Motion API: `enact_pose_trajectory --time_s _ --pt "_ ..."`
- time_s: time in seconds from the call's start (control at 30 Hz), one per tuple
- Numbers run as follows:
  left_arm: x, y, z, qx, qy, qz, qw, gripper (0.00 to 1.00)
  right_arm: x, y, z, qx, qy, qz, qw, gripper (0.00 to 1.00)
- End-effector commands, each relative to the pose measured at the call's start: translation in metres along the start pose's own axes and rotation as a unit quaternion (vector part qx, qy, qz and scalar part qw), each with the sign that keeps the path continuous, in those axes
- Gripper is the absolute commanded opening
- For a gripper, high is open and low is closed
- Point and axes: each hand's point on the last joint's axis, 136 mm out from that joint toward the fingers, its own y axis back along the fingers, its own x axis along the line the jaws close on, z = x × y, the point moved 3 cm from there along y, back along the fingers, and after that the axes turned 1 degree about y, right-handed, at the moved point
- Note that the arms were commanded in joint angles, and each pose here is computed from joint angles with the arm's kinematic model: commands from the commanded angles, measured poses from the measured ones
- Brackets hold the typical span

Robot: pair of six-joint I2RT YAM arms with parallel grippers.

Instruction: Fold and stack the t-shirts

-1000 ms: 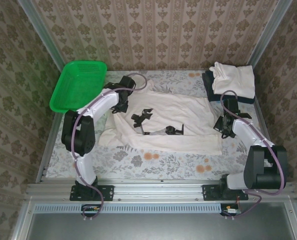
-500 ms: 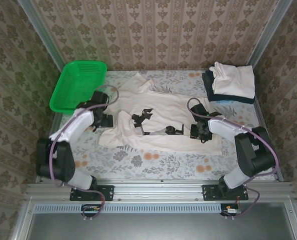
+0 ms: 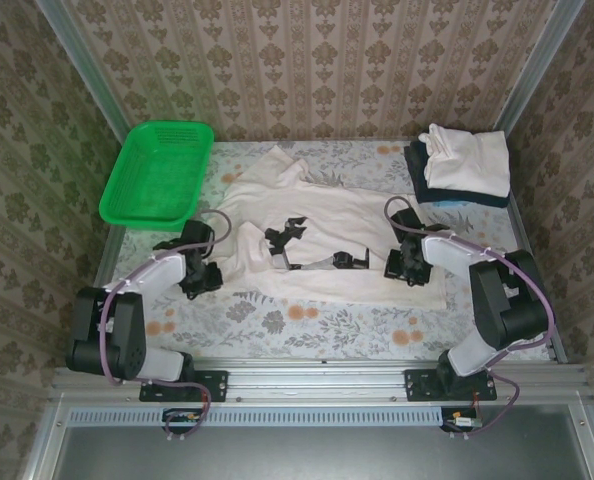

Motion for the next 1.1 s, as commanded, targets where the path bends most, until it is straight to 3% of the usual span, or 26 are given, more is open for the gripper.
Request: enact_pose_trajectory --time_s 0.0,0.1,0.33,0.5,0.57,0.6,0.67,0.8,1.07 --pt "0.004 0.011 0.017 -0.019 0.008 -0.002 1.000 0.12 -0.016 -0.007 -0.013 0.029 -0.016 -0.009 0.999 0.52" --pt "0.014 0.018 0.019 -0.023 0.020 0.016 0.999 0.01 -0.021 -0.007 -0.012 0.031 -0.022 -0.009 0.999 0.52" --pt "0.039 0.039 -0.003 -0.041 0.066 0.062 0.995 0.00 -0.027 -0.007 -0.015 0.038 -0.028 -0.010 0.999 0.52" --pt "0.042 0.038 -0.016 -0.036 0.078 0.059 0.995 0.26 -0.023 0.010 -0.012 0.015 -0.026 0.002 1.000 0.53" --pt "0.038 0.044 -0.009 -0.043 0.074 0.050 0.995 0.51 -0.017 0.025 -0.008 -0.010 -0.019 0.016 1.000 0.53" --pt "0.036 0.049 -0.003 -0.050 0.072 0.050 0.995 0.57 -0.012 0.035 -0.004 -0.024 -0.014 0.025 0.999 0.54" --pt "0.032 0.061 0.010 -0.074 0.063 0.048 0.994 0.58 -0.003 0.050 0.001 -0.051 -0.003 0.040 0.998 0.55" --pt "-0.013 0.075 0.045 -0.124 -0.002 -0.016 0.992 0.61 0.016 0.062 0.012 -0.087 0.008 0.071 0.994 0.58" --pt "-0.158 0.052 0.086 -0.087 -0.208 -0.084 0.971 0.64 0.046 0.043 0.019 -0.072 0.027 0.092 0.993 0.58"
